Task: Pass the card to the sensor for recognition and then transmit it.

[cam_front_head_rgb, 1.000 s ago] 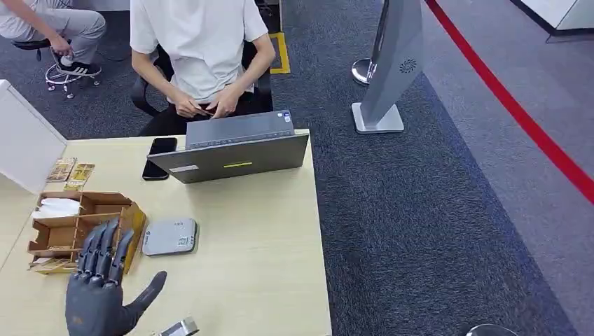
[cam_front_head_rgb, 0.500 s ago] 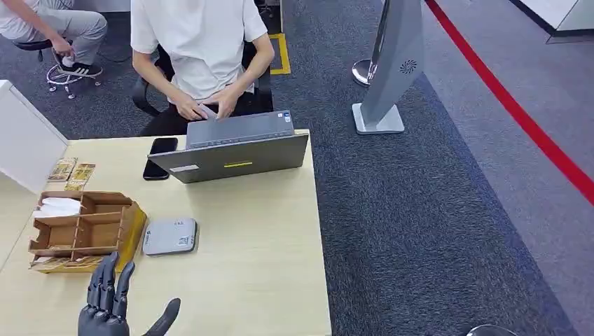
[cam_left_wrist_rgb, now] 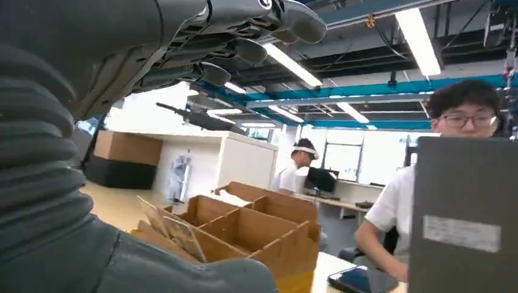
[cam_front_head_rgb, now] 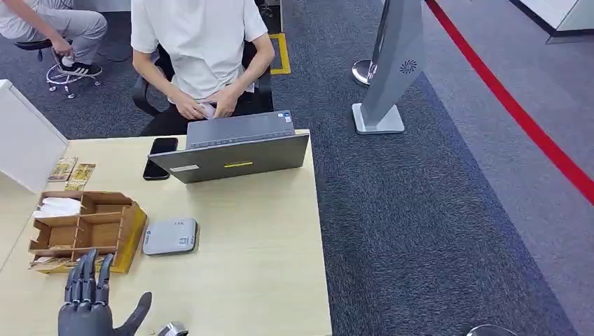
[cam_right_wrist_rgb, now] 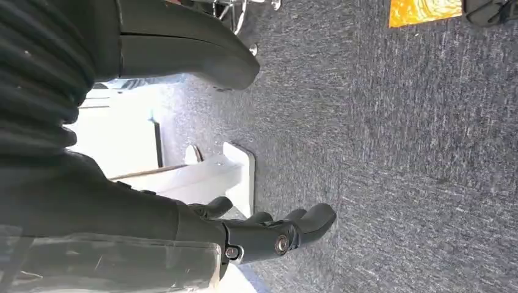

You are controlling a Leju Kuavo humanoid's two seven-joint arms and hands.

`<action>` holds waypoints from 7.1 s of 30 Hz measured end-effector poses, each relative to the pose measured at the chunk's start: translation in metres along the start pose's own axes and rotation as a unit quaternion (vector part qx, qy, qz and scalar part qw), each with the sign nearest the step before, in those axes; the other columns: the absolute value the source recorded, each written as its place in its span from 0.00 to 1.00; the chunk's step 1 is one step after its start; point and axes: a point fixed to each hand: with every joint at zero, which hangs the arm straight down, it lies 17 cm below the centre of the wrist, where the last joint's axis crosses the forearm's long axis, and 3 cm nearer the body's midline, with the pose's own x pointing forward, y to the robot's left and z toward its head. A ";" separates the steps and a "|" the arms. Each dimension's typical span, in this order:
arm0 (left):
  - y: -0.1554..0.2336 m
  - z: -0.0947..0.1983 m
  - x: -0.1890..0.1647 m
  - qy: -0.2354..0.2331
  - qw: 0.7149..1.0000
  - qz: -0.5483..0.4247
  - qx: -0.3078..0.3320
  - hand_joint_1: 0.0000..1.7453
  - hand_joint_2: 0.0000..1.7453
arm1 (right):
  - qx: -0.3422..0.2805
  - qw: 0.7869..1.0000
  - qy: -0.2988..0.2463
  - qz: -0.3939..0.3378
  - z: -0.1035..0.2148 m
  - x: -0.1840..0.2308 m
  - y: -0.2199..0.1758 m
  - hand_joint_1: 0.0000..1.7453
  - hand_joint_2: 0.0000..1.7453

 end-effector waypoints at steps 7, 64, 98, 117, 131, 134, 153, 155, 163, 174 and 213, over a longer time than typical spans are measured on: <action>-0.009 0.007 -0.061 0.053 0.997 -0.047 -0.015 0.00 1.00 | -0.001 1.000 -0.004 0.009 0.000 0.001 0.000 0.00 1.00; -0.036 -0.033 -0.147 0.152 0.984 -0.087 -0.031 0.00 1.00 | -0.009 0.997 -0.033 0.067 0.001 0.013 -0.003 0.00 1.00; -0.048 -0.018 -0.142 0.149 0.979 -0.112 -0.078 0.00 1.00 | -0.007 0.997 -0.031 0.064 0.001 0.012 -0.002 0.00 1.00; -0.053 -0.004 -0.140 0.124 0.974 -0.136 -0.130 0.00 1.00 | -0.004 0.998 -0.026 0.051 0.001 0.011 -0.001 0.00 1.00; -0.032 -0.011 -0.128 0.089 0.976 -0.154 -0.123 0.00 1.00 | -0.004 0.998 -0.025 0.048 0.001 0.011 -0.001 0.00 1.00; -0.031 -0.012 -0.127 0.087 0.977 -0.155 -0.121 0.00 1.00 | -0.004 0.998 -0.025 0.048 0.001 0.011 -0.001 0.00 1.00; -0.025 -0.014 -0.127 0.081 0.974 -0.167 -0.128 0.00 1.00 | -0.004 0.999 -0.024 0.047 0.001 0.010 -0.002 0.00 1.00; -0.021 -0.017 -0.127 0.077 0.973 -0.174 -0.131 0.00 1.00 | -0.004 0.999 -0.023 0.046 0.000 0.010 -0.003 0.00 1.00; -0.025 -0.011 -0.161 0.110 0.944 -0.223 -0.218 0.00 1.00 | -0.004 0.999 -0.018 0.038 0.000 0.008 -0.004 0.00 1.00; -0.012 -0.034 -0.174 0.106 0.943 -0.239 -0.208 0.00 1.00 | -0.005 0.999 -0.014 0.039 -0.001 0.005 -0.005 0.00 1.00; -0.046 -0.032 -0.189 0.121 0.934 -0.206 -0.267 1.00 1.00 | -0.004 0.999 -0.014 0.040 -0.001 0.005 -0.005 0.00 1.00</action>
